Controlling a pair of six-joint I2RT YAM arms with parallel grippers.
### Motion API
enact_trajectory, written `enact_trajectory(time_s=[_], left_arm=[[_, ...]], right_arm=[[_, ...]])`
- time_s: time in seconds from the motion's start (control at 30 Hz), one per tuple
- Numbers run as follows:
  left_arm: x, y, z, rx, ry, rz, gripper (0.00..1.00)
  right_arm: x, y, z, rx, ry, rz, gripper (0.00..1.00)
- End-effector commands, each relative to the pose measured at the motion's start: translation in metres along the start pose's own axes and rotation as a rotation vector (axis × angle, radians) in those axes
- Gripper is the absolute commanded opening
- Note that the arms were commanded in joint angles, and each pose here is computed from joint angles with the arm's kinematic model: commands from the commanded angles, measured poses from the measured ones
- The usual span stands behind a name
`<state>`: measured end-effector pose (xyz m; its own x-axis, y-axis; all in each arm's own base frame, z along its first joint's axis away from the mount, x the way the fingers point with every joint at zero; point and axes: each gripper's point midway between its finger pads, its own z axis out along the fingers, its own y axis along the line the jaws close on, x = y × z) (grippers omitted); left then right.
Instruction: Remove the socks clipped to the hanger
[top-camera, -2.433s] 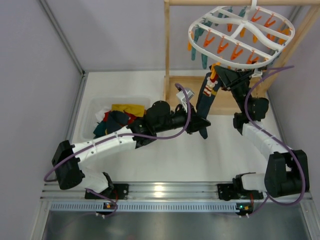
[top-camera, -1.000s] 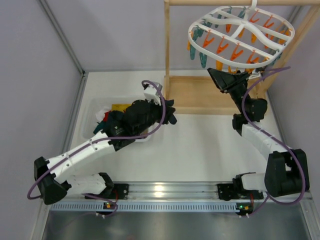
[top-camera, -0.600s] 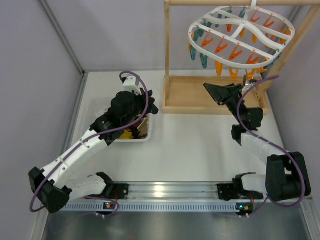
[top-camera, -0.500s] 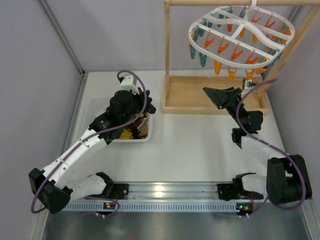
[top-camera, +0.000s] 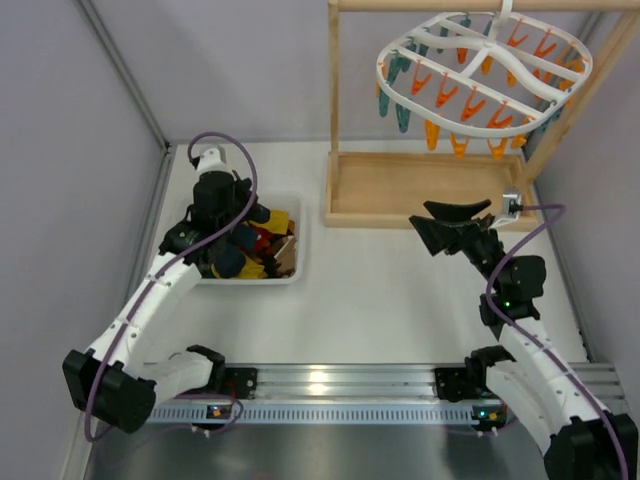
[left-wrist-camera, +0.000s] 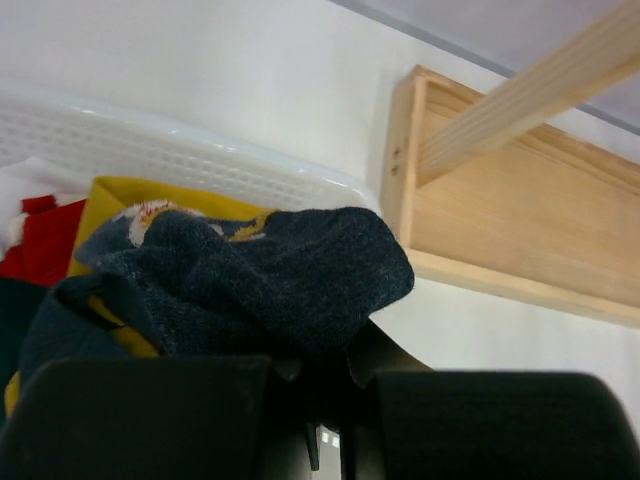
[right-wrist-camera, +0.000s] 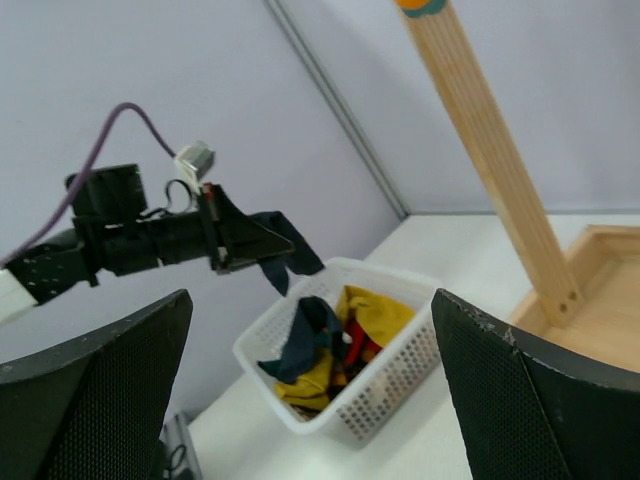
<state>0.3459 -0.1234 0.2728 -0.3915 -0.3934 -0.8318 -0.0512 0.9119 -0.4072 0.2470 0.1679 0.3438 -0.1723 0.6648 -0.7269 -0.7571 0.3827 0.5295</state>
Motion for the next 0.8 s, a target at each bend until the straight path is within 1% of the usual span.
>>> enact_trajectory(time_s=[0.0, 0.03, 0.13, 0.17, 0.33, 0.4, 0.47, 0.53, 0.67, 0.7, 0.77], left_arm=[[0.002, 0.027, 0.004, -0.074, 0.015, -0.059, 0.00], [0.001, 0.035, 0.006, -0.099, 0.014, -0.066, 0.00], [-0.002, 0.063, 0.011, -0.182, 0.007, -0.088, 0.00], [0.000, 0.071, 0.014, -0.208, 0.014, -0.094, 0.00], [0.000, 0.118, 0.015, -0.362, -0.020, -0.168, 0.00], [0.012, 0.133, 0.020, -0.406, 0.001, -0.180, 0.00], [0.021, 0.138, 0.028, -0.418, 0.040, -0.173, 0.00], [0.041, 0.144, 0.043, -0.430, 0.113, -0.185, 0.00], [0.075, 0.156, 0.063, -0.454, 0.202, -0.188, 0.00], [0.094, 0.165, 0.067, -0.481, 0.239, -0.194, 0.04], [0.106, 0.168, 0.074, -0.481, 0.260, -0.217, 0.06]], right_arm=[[0.022, -0.038, -0.019, 0.214, 0.104, -0.122, 0.99], [0.026, -0.044, -0.028, 0.258, 0.129, -0.145, 0.99], [0.030, -0.046, -0.038, 0.293, 0.157, -0.177, 0.99], [0.036, -0.053, -0.043, 0.323, 0.180, -0.183, 1.00], [0.046, -0.062, -0.052, 0.353, 0.207, -0.176, 1.00], [0.049, -0.061, -0.051, 0.339, 0.212, -0.170, 0.99], [0.054, -0.064, -0.051, 0.335, 0.222, -0.155, 1.00], [0.057, -0.065, -0.050, 0.327, 0.227, -0.145, 1.00], [0.065, -0.065, -0.051, 0.308, 0.245, -0.127, 1.00], [0.065, -0.064, -0.052, 0.306, 0.243, -0.127, 1.00], [0.066, -0.064, -0.053, 0.305, 0.247, -0.126, 0.99]])
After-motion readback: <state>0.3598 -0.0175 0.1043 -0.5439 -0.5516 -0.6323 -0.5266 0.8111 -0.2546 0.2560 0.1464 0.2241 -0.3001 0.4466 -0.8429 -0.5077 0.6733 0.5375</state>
